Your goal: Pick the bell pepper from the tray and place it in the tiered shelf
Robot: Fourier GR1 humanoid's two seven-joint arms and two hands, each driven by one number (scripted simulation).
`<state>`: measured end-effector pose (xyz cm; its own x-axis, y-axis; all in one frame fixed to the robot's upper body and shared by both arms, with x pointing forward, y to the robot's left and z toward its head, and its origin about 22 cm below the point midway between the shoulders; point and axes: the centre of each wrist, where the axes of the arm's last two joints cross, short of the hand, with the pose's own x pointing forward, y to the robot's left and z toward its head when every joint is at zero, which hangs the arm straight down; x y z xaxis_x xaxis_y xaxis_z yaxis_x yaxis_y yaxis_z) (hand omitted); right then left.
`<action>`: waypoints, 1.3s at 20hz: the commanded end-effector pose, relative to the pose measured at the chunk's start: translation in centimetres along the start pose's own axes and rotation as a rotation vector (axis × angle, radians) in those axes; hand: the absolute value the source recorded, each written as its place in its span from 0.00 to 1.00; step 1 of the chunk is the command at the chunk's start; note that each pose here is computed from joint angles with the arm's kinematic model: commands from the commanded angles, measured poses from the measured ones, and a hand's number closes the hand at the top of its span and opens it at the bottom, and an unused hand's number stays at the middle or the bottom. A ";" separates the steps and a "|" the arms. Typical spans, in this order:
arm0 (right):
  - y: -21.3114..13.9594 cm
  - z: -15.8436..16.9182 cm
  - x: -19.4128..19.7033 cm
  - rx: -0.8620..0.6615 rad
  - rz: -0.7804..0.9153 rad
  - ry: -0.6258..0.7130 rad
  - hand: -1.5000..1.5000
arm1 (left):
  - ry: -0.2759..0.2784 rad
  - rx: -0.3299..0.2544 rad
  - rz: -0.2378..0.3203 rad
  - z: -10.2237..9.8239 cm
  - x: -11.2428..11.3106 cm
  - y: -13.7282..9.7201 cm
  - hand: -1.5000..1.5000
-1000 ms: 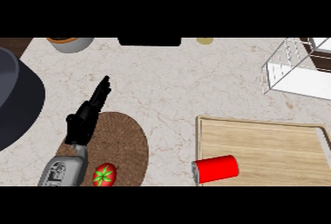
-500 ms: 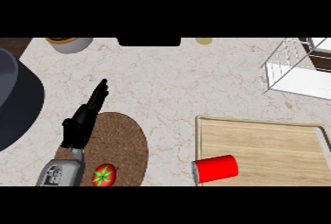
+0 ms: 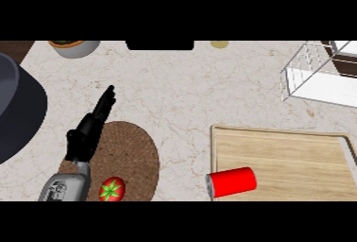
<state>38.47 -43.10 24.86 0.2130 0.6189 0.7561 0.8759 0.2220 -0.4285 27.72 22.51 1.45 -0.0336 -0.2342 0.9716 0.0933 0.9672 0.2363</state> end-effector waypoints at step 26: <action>-24.6 -5.1 -6.8 -0.096 -0.174 0.366 0.00 | 0.031 0.051 0.007 1.1 0.3 1.2 0.50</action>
<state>21.79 -54.59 34.09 0.1165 0.2687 0.9562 0.9594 0.2184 -0.1782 27.24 23.27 1.21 -0.0047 -0.2265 0.9740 0.0519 0.9726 0.2265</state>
